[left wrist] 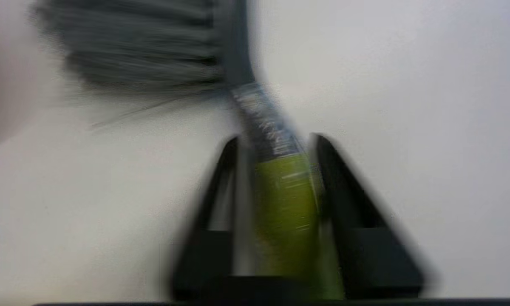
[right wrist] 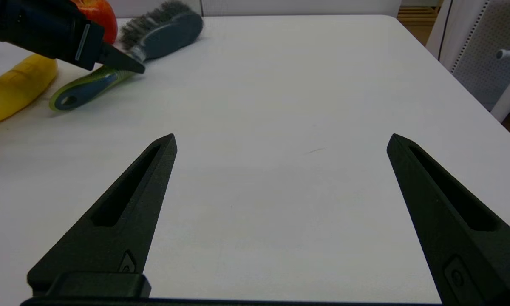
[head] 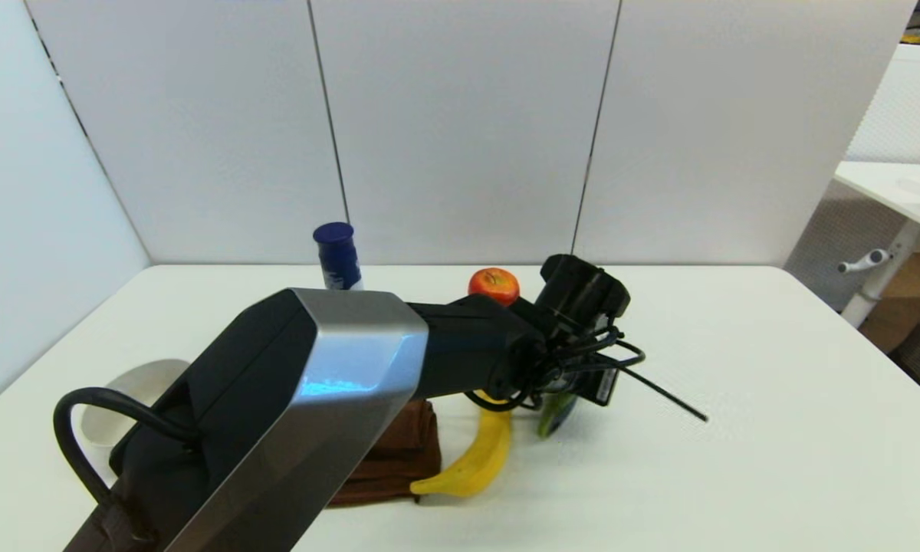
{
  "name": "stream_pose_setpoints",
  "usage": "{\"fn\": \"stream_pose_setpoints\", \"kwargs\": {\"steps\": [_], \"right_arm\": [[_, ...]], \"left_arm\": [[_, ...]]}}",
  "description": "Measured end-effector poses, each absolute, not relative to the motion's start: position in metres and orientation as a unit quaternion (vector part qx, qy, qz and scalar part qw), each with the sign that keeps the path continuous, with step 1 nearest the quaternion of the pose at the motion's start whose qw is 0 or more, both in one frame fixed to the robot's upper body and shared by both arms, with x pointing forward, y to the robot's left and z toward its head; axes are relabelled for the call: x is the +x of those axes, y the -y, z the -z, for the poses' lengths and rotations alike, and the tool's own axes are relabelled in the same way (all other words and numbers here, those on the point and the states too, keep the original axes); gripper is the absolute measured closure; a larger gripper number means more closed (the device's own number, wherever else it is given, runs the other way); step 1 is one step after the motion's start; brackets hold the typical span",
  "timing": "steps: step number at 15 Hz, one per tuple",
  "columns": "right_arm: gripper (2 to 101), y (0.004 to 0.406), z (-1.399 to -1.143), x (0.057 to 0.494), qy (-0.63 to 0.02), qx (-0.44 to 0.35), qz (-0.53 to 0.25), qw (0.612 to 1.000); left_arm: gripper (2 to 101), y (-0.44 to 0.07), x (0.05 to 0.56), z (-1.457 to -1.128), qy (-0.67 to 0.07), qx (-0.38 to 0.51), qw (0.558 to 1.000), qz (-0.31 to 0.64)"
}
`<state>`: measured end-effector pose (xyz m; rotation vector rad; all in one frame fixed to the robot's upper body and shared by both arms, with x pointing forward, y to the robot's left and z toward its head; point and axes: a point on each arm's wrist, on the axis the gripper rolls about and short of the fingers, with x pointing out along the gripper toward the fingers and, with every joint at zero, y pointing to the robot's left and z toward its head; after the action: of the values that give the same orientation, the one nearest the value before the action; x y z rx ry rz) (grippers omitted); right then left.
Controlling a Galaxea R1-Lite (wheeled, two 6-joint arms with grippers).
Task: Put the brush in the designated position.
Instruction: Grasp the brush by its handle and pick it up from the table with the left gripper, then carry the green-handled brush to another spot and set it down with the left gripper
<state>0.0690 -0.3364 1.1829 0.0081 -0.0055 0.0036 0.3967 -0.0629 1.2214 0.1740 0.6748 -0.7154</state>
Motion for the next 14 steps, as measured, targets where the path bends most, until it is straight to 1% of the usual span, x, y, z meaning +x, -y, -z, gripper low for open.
{"fn": "stream_pose_setpoints", "kwargs": {"steps": [5, 7, 11, 14], "right_arm": [[4.3, 0.336, -1.183, 0.069, 0.003, 0.004, -0.002, 1.0], [4.3, 0.336, -1.183, 0.069, 0.003, 0.004, -0.002, 1.0], [4.3, 0.336, -1.183, 0.069, 0.003, 0.004, -0.002, 1.0], [4.3, 0.336, -1.183, 0.069, 0.003, 0.004, -0.002, 1.0]], "left_arm": [[78.8, 0.062, 0.397, -1.224, -0.316, 0.097, 0.877, 0.348], [78.8, 0.06, 0.395, -1.231, -0.309, 0.107, 0.877, 0.353], [78.9, 0.051, 0.387, -1.267, -0.28, 0.105, 0.882, 0.363], [78.9, 0.033, 0.373, -1.309, -0.258, 0.095, 0.891, 0.36]]}}
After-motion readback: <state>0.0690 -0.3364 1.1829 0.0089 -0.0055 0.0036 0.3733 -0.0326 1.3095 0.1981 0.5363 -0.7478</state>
